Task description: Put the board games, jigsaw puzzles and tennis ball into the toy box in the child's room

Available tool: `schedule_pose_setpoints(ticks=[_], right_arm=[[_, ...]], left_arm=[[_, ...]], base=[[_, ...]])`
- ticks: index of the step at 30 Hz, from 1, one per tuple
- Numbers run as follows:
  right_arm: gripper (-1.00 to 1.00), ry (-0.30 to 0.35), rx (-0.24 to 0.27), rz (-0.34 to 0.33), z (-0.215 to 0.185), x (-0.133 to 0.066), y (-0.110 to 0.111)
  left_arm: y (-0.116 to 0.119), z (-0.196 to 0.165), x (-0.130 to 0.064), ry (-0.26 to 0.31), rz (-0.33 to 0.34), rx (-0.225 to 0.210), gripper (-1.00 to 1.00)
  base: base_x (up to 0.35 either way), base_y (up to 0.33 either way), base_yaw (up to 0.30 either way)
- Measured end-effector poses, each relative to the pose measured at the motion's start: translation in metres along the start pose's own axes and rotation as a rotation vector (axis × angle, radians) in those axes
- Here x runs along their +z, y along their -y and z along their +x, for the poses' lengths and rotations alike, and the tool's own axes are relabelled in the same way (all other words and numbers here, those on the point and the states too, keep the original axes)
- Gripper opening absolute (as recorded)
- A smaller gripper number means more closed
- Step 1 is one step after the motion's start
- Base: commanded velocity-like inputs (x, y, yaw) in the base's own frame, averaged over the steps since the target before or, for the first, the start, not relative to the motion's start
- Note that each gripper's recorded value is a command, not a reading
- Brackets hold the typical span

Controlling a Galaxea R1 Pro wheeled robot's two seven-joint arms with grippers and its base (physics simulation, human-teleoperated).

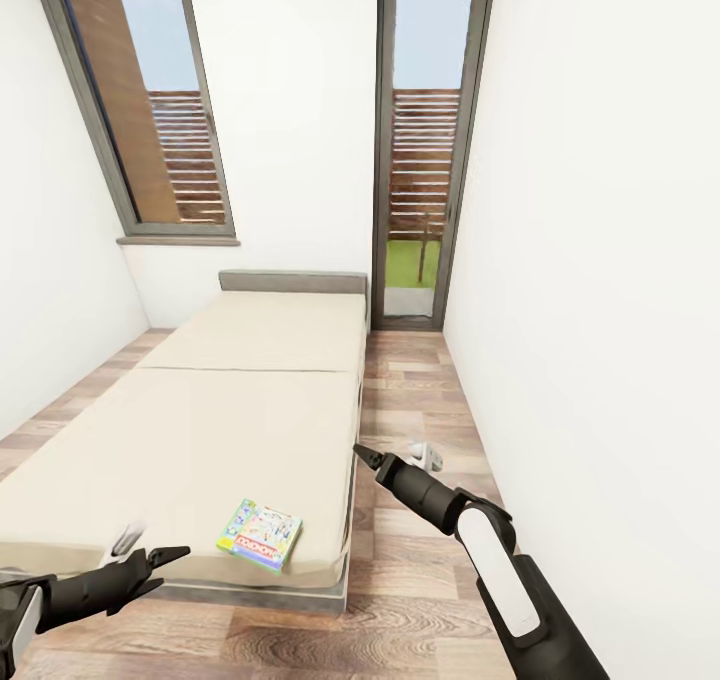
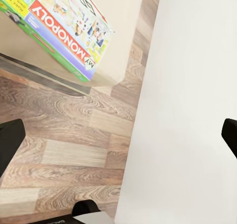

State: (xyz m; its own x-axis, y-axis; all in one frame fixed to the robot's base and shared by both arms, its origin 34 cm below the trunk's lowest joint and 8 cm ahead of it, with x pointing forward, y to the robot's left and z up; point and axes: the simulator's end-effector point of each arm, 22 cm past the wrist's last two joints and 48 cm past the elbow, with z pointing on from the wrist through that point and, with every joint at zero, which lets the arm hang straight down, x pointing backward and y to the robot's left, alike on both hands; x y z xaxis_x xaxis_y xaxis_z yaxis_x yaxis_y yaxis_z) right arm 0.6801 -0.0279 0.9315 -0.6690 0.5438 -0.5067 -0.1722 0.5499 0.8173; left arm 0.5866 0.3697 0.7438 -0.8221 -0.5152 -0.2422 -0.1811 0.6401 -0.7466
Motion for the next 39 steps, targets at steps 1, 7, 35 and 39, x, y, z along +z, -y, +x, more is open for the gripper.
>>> schedule_pose_setpoints(ticks=[1, 7, 35, 39], right_arm=[[1.0, 0.0, 0.0, 0.0, 0.001, 0.0, 0.001], [1.0, 0.0, -0.002, 0.002, 0.005, 0.003, 0.009], [1.0, 0.043, 0.023, 0.02, 0.008, 0.008, 0.059], [1.0, 0.044, 0.024, 0.021, 0.011, 0.009, 0.064]], left_arm=[[-0.001, 0.0, 0.001, 0.0, 0.001, 0.0, 1.0], [0.002, 0.002, 0.007, -0.001, 0.045, -0.003, 1.0], [0.021, 0.025, 0.037, -0.017, 0.288, -0.031, 1.0], [0.016, 0.027, 0.041, -0.014, 0.291, -0.039, 1.0]], base=[[0.0, 0.0, 0.0], [0.0, 0.0, 0.0], [0.0, 0.0, 0.0], [0.0, 0.0, 0.0]])
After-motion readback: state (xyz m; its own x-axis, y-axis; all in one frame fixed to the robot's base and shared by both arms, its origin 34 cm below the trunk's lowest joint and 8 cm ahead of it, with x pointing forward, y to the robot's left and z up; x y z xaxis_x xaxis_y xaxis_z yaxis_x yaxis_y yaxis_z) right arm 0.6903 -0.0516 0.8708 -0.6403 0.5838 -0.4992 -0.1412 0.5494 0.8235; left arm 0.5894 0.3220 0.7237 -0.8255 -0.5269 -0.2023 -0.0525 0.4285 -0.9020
